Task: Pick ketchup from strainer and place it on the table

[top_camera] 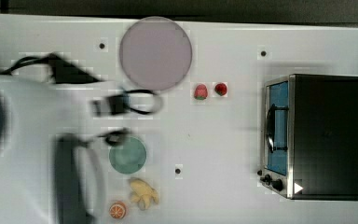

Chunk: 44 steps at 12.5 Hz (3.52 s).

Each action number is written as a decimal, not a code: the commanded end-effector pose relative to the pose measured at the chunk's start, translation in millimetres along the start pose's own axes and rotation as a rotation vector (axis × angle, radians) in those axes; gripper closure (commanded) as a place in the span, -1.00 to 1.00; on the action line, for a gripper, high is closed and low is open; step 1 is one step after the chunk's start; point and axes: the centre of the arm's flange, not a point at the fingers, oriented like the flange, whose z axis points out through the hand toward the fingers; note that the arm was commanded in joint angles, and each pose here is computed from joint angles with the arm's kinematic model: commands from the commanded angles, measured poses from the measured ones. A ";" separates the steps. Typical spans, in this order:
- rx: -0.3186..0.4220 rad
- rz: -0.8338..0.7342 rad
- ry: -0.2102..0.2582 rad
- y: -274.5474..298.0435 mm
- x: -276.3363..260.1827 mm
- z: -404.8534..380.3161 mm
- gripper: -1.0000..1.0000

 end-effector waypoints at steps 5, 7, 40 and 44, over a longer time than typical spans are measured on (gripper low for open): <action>-0.020 -0.260 -0.127 -103.9 -109.8 99.6 -1.00; 0.002 -0.319 -0.135 -118.0 -132.9 134.0 -1.00; 0.208 -0.303 -0.067 -135.6 -123.5 241.4 -0.12; 0.119 -0.138 -0.057 -86.1 -66.3 175.1 -0.12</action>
